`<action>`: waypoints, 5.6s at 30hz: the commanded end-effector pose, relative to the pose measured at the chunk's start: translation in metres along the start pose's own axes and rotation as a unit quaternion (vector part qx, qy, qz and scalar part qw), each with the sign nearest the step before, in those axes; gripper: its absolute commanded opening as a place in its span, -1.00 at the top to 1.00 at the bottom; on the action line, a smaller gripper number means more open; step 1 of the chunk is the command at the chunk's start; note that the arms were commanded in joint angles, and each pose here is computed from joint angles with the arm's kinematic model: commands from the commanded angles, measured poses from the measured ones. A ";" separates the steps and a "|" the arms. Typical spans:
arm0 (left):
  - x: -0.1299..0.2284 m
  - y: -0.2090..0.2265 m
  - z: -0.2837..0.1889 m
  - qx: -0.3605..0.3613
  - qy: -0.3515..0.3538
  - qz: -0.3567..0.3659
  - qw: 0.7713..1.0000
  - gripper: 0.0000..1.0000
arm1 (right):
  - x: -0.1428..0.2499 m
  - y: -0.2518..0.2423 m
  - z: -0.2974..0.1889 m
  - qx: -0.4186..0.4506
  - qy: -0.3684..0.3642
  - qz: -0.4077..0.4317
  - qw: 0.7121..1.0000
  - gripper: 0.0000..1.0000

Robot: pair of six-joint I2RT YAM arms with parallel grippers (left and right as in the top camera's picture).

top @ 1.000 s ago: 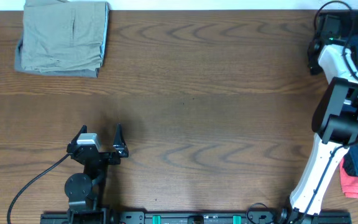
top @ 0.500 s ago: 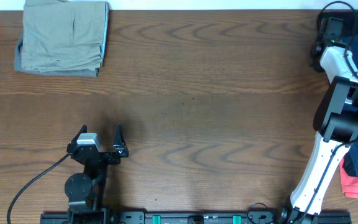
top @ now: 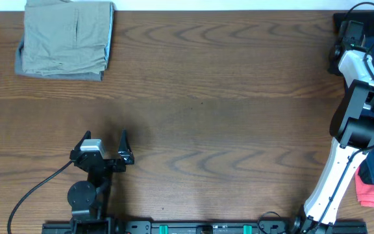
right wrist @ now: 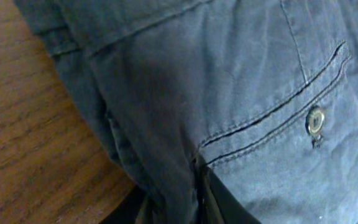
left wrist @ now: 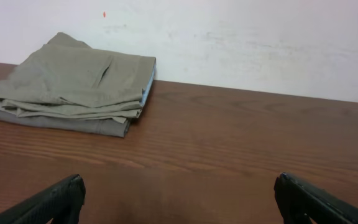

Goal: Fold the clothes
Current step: 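Reach the right gripper to the navy trousers on the right stack, then grasp the navy trousers with the right gripper and lift, then drag the navy trousers leftward and lay them flat mid-table, then straighten the trousers' right edge, then retract the right gripper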

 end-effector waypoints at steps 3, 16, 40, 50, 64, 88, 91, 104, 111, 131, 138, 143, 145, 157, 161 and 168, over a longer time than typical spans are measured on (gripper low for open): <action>0.012 0.000 0.001 0.005 0.022 0.006 1.000 -0.96 | -0.019 -0.027 -0.022 0.006 -0.020 0.071 0.997 0.98; 0.012 0.000 0.001 0.005 0.022 0.006 1.000 -0.96 | -0.048 -0.066 -0.083 -0.003 -0.064 0.156 0.986 0.98; 0.012 0.000 0.001 0.005 0.022 0.006 1.000 -0.96 | -0.060 -0.092 -0.184 -0.116 -0.093 0.167 0.975 0.83; 0.012 0.000 0.001 0.005 0.022 0.006 1.000 -0.96 | -0.059 -0.068 -0.190 -0.207 -0.079 0.149 0.964 0.97; 0.012 0.000 0.001 0.005 0.022 0.006 1.000 -0.96 | -0.054 -0.006 -0.288 -0.285 -0.142 0.076 0.945 0.97; 0.012 0.000 0.001 0.005 0.022 0.006 1.000 -0.96 | 0.257 0.268 -0.474 -0.615 0.116 -0.306 0.718 0.98; 0.012 0.000 0.001 0.005 0.022 0.006 1.000 -0.95 | 0.273 0.262 -0.498 -0.634 0.122 -0.327 0.691 0.96; 0.012 0.000 0.001 0.005 0.022 0.006 1.000 -0.96 | 0.228 0.193 -0.473 -0.518 0.121 -0.280 0.799 0.06; 0.012 0.000 0.001 0.005 0.022 0.006 1.000 -0.96 | 0.152 0.111 -0.400 -0.366 0.123 -0.151 0.910 -0.99; 0.012 0.000 0.001 0.005 0.022 0.006 1.000 -0.96 | 0.196 0.064 -0.236 -0.293 0.307 -0.066 0.903 -0.66; 0.012 0.000 0.001 0.005 0.022 0.006 1.000 -0.96 | 0.224 0.073 -0.214 -0.293 0.307 -0.058 0.904 -0.16; 0.012 0.000 0.001 0.005 0.022 0.006 1.000 -0.96 | 0.233 0.081 -0.206 -0.313 0.297 -0.045 0.901 -0.02; 0.012 0.000 0.001 0.005 0.022 0.006 1.000 -0.96 | 0.237 0.084 -0.203 -0.316 0.291 -0.045 0.902 0.00; 0.012 0.000 0.001 0.005 0.022 0.006 1.000 -0.96 | 0.228 0.091 -0.187 -0.335 0.241 -0.018 0.911 0.98; 0.012 0.000 0.001 0.005 0.022 0.006 1.000 -0.96 | 0.219 0.087 -0.180 -0.317 0.215 -0.007 0.924 0.98; 0.012 0.000 0.001 0.005 0.022 0.006 1.000 -0.96 | 0.205 0.071 -0.166 -0.275 0.199 0.015 0.940 0.98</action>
Point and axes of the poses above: each gripper's point midway between its finger pads, its own z axis out along the fingers, its own y axis along the line the jaws close on, x = y × z, the point moved 7 cm from there along -z, back along the fingers, and after that the axes turned 8 degrees about z, right-handed, at the moved point
